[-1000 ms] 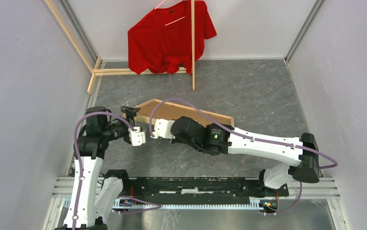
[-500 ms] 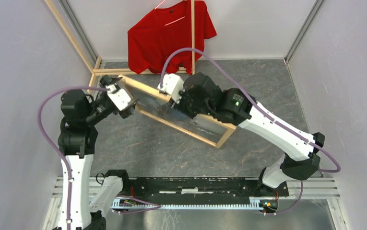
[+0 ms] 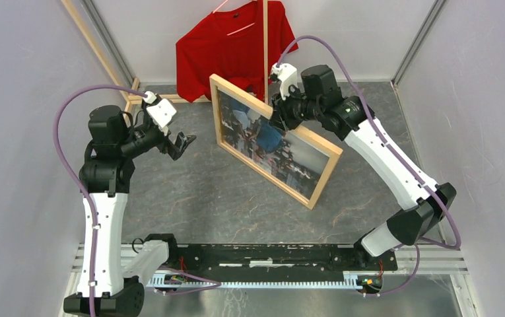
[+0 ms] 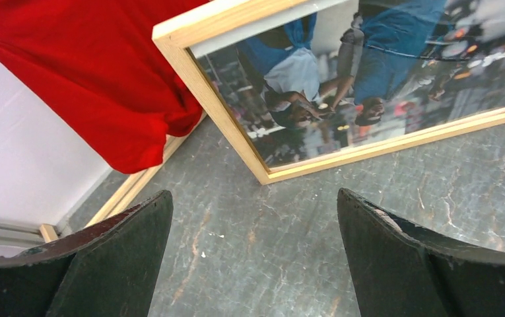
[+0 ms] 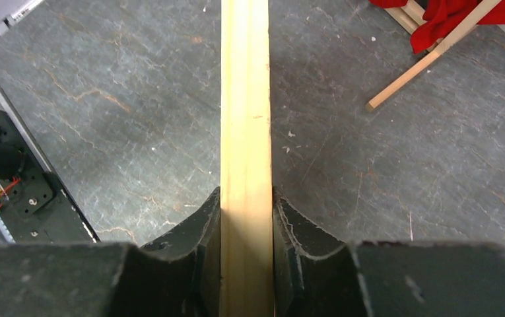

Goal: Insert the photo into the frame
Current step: Turn over the photo frame at the center of the board.

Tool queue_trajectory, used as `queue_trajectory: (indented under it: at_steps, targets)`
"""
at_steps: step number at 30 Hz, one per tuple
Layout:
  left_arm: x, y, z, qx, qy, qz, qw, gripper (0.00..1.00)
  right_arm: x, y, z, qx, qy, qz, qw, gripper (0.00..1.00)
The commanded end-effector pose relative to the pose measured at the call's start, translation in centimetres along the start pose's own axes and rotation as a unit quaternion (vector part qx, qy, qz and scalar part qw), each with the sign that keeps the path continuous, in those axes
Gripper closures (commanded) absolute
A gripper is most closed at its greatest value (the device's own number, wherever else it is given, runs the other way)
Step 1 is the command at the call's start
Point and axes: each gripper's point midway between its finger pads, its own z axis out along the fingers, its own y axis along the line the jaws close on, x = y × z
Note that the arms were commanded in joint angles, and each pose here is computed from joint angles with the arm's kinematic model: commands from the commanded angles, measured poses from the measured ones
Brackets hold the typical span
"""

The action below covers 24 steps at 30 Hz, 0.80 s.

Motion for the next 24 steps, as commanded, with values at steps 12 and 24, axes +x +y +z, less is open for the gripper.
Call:
queue_trajectory:
  at_steps: [12,24]
  targets:
    - [7.4,-0.3,2.1,0.018,0.111,-0.069,0.991,0.0,5.9,-2.4,8.8,-0.077,0.041,0.035,0.996,0.72]
    - [13.1,-0.3,3.9,0.045,0.188,-0.076,0.978,0.01,9.4,-5.1,13.7,-0.084,0.09,0.039,0.992,0.75]
